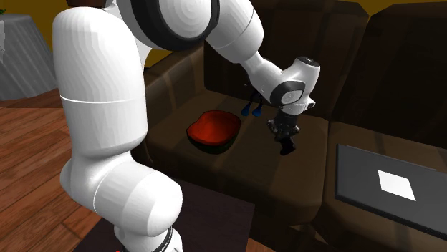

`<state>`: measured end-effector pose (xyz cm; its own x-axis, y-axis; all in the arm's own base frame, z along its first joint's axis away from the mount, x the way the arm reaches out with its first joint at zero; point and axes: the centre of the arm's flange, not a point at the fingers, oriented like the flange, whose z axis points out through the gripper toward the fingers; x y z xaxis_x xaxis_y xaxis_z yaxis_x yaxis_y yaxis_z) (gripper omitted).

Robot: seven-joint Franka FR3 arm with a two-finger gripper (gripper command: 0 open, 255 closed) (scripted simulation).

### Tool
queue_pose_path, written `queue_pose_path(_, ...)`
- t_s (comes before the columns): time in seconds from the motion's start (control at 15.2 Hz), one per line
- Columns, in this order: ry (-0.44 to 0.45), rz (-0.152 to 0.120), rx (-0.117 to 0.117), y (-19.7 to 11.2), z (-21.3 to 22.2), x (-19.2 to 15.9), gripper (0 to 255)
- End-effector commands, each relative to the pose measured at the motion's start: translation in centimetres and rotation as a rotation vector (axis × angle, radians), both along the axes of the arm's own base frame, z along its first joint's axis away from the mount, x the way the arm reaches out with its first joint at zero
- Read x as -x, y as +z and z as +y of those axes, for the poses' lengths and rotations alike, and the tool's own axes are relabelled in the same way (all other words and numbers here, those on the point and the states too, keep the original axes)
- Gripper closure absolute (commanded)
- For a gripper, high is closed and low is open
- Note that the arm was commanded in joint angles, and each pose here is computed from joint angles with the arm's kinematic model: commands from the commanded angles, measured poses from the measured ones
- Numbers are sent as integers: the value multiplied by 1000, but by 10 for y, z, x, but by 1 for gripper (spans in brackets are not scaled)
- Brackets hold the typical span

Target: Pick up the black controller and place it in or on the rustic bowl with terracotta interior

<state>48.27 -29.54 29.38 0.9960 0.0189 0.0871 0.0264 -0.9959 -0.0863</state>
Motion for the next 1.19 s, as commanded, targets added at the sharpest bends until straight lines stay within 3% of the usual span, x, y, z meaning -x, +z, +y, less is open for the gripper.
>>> queue_pose_path(0.0, 0, 0, 0, 0, 0, 0, 255)
queue_pose_path(0.2, 0, 0, 0, 0, 0, 0, 255)
queue_pose_path(0.26, 0, 0, 0, 0, 0, 0, 0)
queue_pose_path(0.46, -62, -141, 444, 4, 43, 46, 0)
queue_pose_path(0.53, -73, -166, 522, 1, 51, 54, 0)
queue_pose_path(1.12, -73, -166, 522, -34, 34, 44, 0)
